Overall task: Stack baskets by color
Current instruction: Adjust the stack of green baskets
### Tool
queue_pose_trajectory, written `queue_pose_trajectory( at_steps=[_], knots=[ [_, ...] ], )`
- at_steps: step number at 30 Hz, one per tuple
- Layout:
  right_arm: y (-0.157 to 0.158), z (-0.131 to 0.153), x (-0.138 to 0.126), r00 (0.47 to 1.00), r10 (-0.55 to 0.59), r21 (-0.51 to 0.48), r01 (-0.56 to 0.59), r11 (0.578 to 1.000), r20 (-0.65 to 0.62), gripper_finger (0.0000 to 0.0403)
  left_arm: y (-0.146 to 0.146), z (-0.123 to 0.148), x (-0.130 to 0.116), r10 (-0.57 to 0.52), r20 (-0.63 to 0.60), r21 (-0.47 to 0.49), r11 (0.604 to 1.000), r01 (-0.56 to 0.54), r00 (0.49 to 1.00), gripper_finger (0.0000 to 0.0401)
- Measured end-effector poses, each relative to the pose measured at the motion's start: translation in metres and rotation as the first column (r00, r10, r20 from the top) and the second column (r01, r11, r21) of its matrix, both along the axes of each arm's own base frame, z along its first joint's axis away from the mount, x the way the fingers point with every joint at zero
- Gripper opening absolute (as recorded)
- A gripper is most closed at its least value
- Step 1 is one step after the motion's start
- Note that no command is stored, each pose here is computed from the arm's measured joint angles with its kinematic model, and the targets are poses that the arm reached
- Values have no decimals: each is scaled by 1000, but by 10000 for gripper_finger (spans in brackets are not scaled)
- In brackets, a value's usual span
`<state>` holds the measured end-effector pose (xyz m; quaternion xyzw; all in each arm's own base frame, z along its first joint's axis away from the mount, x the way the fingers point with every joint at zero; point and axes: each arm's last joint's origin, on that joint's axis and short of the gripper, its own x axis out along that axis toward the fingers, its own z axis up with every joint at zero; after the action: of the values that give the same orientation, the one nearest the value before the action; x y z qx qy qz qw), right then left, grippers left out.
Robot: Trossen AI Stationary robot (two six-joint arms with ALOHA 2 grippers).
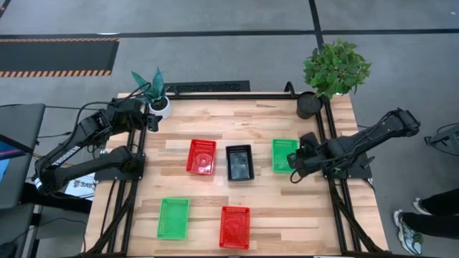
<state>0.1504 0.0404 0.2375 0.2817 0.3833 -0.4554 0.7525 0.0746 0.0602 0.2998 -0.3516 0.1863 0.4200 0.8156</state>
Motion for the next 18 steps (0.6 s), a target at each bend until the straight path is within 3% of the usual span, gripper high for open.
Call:
queue_pose_trajectory(
  at_steps=[5,11,18],
  knots=[
    [-1,-1,-3,995,-100,30,100,995,0,95,0,0,0,-10,-7,7,1000,10,1000,193],
    [-4,-3,-18,960,-260,62,267,962,-100,85,-1,-2,-1,-23,-31,3,1000,23,999,193],
    [-1,-7,-15,939,-318,101,331,938,-131,75,-2,-4,-3,-25,-58,-19,1000,24,998,193]
  ],
)
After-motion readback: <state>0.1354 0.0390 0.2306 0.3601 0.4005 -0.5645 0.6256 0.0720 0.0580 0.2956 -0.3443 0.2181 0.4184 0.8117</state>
